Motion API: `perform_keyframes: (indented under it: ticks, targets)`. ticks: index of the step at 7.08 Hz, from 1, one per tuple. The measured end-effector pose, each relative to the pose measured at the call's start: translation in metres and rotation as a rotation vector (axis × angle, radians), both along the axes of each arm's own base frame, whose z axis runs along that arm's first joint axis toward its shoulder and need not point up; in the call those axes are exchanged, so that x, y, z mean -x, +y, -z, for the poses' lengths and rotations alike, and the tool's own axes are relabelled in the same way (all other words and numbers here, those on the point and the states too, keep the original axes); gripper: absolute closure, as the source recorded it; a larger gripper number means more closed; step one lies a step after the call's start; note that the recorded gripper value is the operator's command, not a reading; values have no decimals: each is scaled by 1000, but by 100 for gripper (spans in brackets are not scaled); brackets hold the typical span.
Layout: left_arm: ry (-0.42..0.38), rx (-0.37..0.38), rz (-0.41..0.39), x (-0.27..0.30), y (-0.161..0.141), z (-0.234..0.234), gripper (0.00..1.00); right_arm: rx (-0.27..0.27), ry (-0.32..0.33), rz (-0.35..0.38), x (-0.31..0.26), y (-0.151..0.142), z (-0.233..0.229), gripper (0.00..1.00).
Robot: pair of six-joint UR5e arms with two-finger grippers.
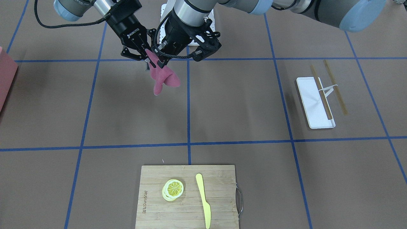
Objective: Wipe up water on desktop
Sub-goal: 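Open and withdraw the left gripper while the right carries the towel toward the bin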
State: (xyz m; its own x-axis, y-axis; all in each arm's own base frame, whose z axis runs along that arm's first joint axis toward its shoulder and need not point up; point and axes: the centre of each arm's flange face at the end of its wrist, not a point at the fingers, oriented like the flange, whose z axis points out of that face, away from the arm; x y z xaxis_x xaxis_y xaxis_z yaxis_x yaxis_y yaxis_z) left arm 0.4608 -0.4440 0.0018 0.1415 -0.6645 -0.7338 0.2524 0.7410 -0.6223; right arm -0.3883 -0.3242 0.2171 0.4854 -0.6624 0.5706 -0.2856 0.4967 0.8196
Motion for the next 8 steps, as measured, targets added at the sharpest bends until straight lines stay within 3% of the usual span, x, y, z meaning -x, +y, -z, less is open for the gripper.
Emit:
perform_keyframes:
  ticks: [1,4,8]
  targets:
    - [7,-11,12,10,-3,1,8,6,-1,-1,-6,2,-3,100]
    - [-41,-79,53,43,-33,-35,3,57,76,-23,-54,11,-49,100]
    - [-155,-219,5,100,-51,-137,3,295,237,-58,-107,3,-161,100]
